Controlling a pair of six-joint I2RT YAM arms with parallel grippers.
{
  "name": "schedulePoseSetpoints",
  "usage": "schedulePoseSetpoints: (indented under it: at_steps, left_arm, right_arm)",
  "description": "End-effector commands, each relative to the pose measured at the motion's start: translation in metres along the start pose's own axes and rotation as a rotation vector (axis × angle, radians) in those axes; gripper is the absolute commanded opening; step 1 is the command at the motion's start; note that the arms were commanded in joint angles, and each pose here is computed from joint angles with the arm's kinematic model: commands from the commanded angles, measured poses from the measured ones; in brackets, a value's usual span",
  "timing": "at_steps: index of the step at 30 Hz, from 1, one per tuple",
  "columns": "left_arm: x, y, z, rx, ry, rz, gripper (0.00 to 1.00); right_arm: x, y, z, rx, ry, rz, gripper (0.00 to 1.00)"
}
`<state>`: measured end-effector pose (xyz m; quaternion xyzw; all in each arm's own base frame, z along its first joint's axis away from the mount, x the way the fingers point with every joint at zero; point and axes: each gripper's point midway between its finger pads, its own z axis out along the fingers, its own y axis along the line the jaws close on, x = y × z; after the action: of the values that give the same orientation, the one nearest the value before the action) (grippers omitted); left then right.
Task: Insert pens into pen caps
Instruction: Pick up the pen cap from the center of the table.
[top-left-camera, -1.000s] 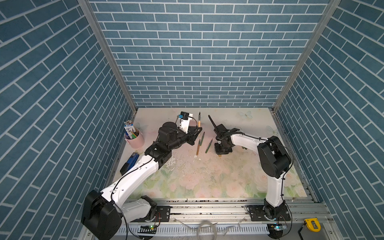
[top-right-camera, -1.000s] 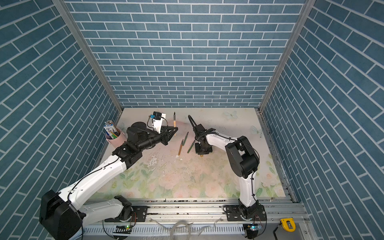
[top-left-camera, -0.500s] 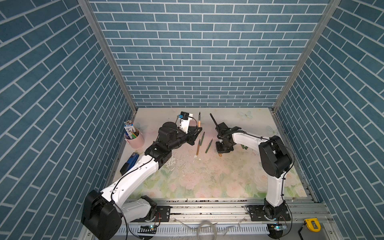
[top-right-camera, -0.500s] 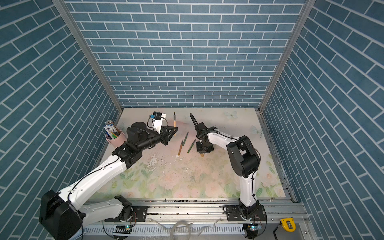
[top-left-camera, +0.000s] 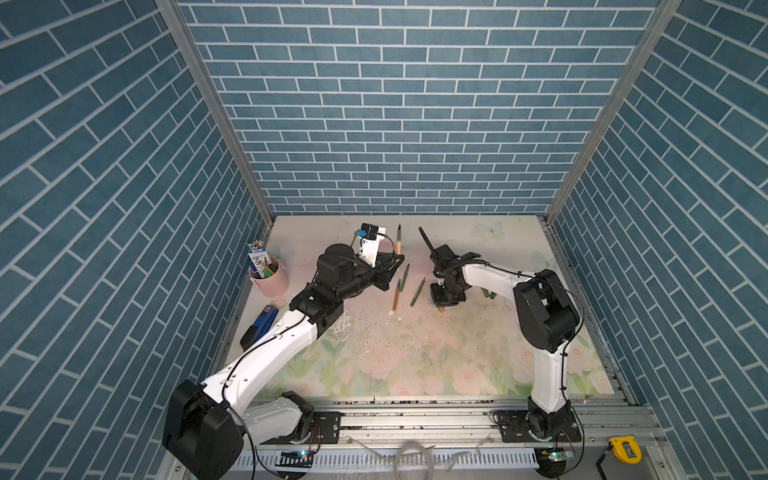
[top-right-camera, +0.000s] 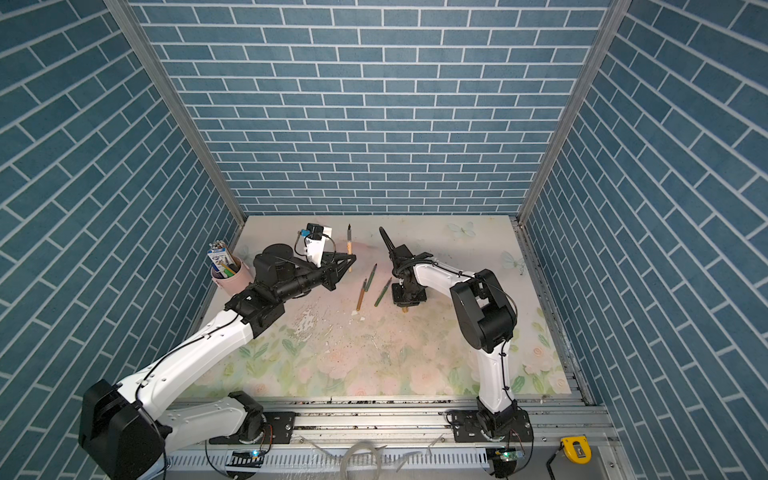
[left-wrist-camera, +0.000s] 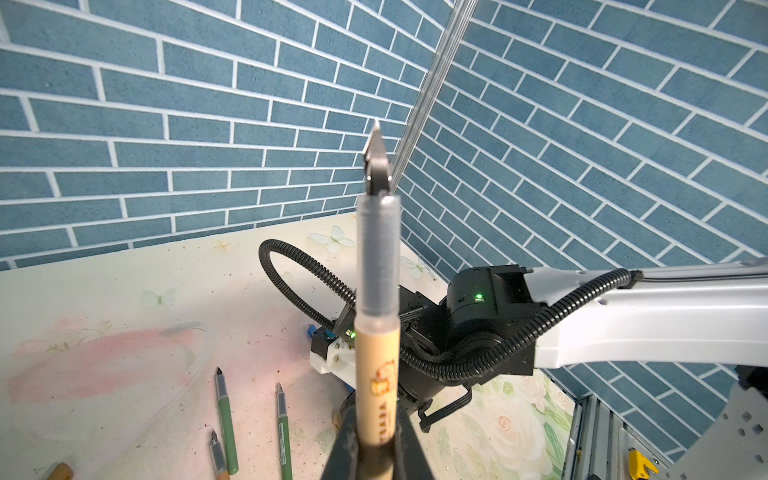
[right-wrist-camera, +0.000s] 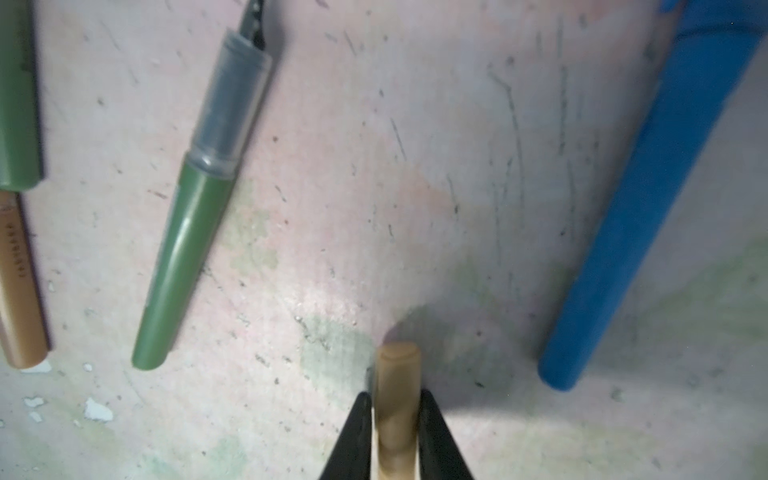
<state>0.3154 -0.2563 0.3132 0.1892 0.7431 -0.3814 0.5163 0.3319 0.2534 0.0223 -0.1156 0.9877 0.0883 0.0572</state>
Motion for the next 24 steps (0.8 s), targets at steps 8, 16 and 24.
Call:
schedulePoseSetpoints:
  at_steps: [8,16,24]
  left_arm:
    - [-0.003,0.0,0.001,-0.001,-0.012,0.021,0.14]
    - [0.0,0.002,0.003,0.001,-0.006,0.021,0.14]
    - [0.007,-0.008,0.01,0.066,-0.003,0.052,0.12]
  right_arm:
    - [0.001,0.0,0.002,0.047,0.004,-0.033,0.17]
    - [-0.017,0.019,-0.04,-0.021,-0.152,-0.015,0.16]
    - [-0.039,0.031,-0.127,-0.126,-0.45,-0.005,0.16]
